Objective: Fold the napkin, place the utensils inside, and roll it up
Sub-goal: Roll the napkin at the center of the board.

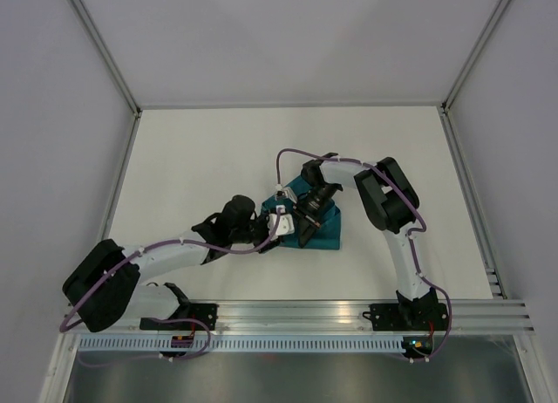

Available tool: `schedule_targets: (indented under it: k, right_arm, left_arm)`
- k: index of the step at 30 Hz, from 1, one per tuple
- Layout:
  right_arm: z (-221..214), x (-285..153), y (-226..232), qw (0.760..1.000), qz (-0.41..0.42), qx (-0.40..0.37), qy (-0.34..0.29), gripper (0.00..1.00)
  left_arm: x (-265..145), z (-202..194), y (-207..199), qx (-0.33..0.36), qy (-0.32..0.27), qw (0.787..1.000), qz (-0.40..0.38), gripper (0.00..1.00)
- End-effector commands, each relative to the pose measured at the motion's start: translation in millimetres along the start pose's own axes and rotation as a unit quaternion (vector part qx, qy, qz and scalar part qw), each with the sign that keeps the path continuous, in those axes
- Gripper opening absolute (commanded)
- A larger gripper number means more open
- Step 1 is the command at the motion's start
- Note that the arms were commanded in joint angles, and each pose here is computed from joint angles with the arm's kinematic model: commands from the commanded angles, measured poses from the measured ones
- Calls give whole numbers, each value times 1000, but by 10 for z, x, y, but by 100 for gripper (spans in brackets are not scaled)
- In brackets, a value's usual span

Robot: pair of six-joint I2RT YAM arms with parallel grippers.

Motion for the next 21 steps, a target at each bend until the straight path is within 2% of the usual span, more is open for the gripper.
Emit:
schedule_targets:
  k: [1,6,10,14,15,21]
  right_arm:
    - [-130,73,-314,998,-46,-28,44,7]
    - [-130,75,-306,998,-46,-28,45,7]
    - [-133,70,-306,998,-46,-28,44,7]
    - [-136,76,-303,998,-46,-29,45,7]
    - [-135,69,-305,998,-46,-30,45,7]
    - [-155,71,-305,997,-44,-30,50,7]
  left_arm:
    - [16,80,-66,86,-3,996,29,57]
    - [143,74,-347,124,5,991,41,62]
    - [257,92,-325,116,21,991,64,62]
    - [346,99,-320,138,32,987,73,63]
    - [399,40,-315,135,52,987,70,63]
    - [522,52,-299,146,70,985,56,62]
Point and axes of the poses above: each gripper's point midway between its finger pads, its own x axis out along the fingers, its own y axis along the line the jaws close on, z = x × y, the point moved 8 cm from there along -x, back along the fingers, and after that the axes turned 8 degrees about -x, right-handed, at the moved point
